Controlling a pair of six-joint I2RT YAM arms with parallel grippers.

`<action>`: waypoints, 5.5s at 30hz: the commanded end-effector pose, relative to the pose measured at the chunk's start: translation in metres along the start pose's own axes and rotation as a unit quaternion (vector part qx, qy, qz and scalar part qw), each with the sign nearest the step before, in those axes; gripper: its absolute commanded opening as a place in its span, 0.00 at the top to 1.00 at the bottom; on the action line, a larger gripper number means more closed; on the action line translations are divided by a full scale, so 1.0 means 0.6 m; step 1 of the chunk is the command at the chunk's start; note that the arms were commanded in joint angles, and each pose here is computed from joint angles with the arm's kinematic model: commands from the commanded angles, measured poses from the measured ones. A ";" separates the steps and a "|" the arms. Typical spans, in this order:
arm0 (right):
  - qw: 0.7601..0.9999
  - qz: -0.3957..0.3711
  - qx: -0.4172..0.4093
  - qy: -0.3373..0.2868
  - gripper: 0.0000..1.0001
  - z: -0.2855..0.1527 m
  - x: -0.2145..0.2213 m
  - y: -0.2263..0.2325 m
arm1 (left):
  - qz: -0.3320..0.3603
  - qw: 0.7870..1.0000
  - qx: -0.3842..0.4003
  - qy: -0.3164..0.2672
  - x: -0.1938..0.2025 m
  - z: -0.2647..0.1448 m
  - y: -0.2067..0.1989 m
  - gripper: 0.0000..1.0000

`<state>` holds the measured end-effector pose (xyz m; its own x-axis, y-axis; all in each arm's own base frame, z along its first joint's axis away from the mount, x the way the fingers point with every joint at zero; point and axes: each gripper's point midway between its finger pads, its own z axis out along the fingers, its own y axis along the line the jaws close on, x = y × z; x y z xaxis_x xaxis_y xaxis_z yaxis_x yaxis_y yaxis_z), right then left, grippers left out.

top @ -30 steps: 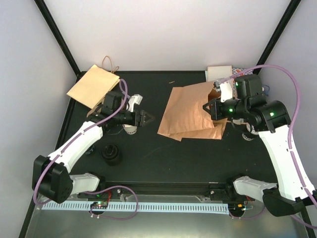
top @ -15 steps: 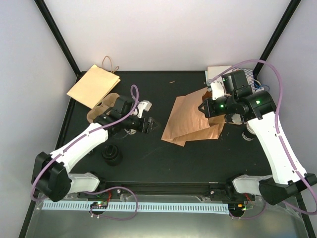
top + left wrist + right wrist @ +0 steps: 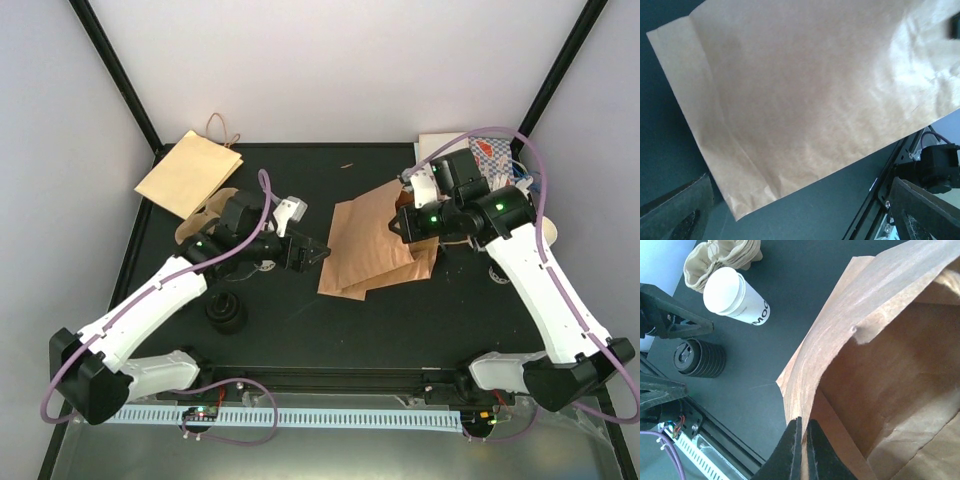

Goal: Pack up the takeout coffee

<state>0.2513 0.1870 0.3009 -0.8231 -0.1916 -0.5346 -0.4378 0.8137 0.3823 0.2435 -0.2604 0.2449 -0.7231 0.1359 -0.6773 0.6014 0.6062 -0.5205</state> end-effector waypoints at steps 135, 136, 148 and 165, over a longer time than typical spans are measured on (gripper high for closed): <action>0.946 0.122 -0.284 -0.101 0.34 0.037 -0.082 0.173 | 0.026 0.959 -0.272 -0.070 -0.054 0.095 -0.055 0.01; 0.946 0.122 -0.284 -0.100 0.34 0.036 -0.081 0.173 | 0.028 0.956 -0.282 -0.075 -0.058 0.093 -0.051 0.01; 0.948 0.113 -0.272 -0.122 0.34 0.010 -0.085 0.172 | 0.047 0.928 -0.360 -0.085 -0.070 0.068 -0.004 0.50; 0.972 0.054 -0.124 -0.193 0.25 -0.054 -0.078 0.107 | 0.035 0.930 -0.348 -0.110 -0.109 -0.001 -0.011 0.99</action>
<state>0.2501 0.2555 0.3654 -0.7756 0.1409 -0.6153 -0.4562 0.5486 0.7007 0.2879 -0.2823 0.2535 -0.5894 0.1359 -0.7963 0.2137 0.9769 0.0086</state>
